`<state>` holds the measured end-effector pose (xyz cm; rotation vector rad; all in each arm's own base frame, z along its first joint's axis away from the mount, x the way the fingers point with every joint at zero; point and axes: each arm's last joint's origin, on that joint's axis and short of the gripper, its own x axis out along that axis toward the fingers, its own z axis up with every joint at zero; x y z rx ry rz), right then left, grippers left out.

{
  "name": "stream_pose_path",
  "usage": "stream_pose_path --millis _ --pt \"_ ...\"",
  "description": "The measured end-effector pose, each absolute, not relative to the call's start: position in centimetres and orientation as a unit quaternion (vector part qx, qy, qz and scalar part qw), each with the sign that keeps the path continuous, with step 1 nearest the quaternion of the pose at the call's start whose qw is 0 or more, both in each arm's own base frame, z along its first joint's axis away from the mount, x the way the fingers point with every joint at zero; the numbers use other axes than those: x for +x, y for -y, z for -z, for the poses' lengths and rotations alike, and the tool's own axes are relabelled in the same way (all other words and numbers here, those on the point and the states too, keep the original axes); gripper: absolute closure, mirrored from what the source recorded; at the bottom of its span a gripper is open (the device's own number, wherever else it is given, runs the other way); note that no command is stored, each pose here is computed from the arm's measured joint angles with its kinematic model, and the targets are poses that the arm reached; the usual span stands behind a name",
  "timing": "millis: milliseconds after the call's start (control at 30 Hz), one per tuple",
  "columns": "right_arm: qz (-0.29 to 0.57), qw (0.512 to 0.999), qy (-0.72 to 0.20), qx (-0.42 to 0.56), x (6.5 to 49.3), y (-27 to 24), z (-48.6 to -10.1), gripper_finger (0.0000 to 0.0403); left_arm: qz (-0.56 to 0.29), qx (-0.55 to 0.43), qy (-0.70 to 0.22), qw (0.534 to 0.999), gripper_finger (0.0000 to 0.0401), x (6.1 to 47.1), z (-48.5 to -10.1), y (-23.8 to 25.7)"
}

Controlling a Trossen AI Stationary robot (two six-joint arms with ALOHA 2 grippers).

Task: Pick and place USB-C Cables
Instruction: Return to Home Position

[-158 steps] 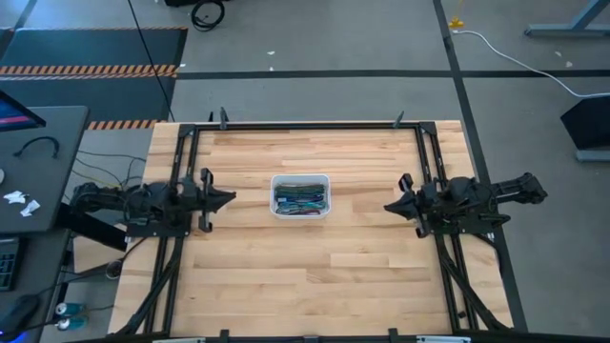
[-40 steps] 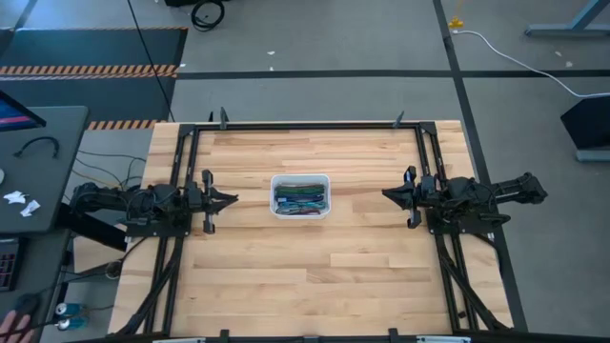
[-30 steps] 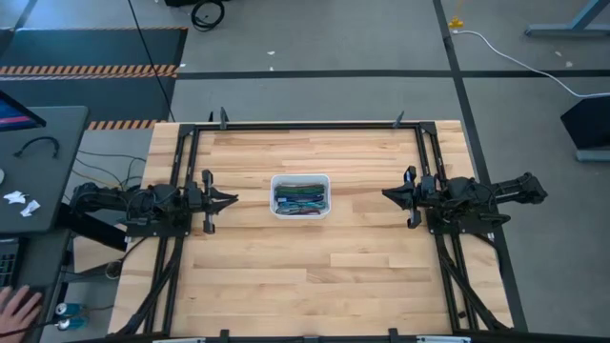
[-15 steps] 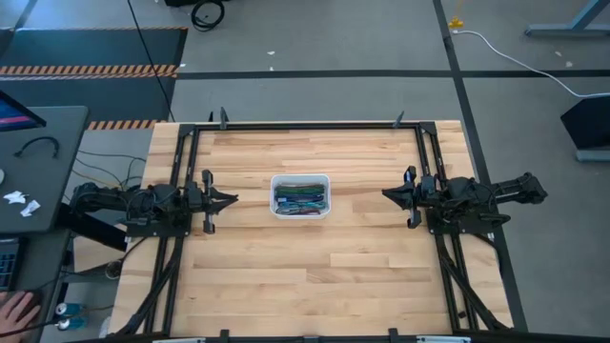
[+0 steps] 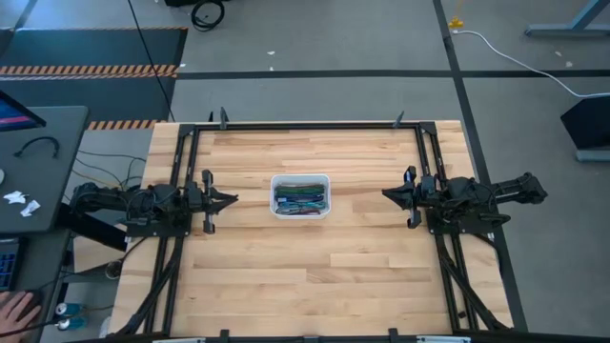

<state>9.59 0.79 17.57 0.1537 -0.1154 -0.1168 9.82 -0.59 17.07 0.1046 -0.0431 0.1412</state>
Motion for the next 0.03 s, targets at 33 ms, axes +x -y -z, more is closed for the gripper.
stream_pose_path --millis 33 --pt "0.058 0.994 0.058 0.077 9.59 -0.79 -17.57 0.0389 -0.071 0.052 0.021 0.996 0.0378 9.82 -17.07 0.59"
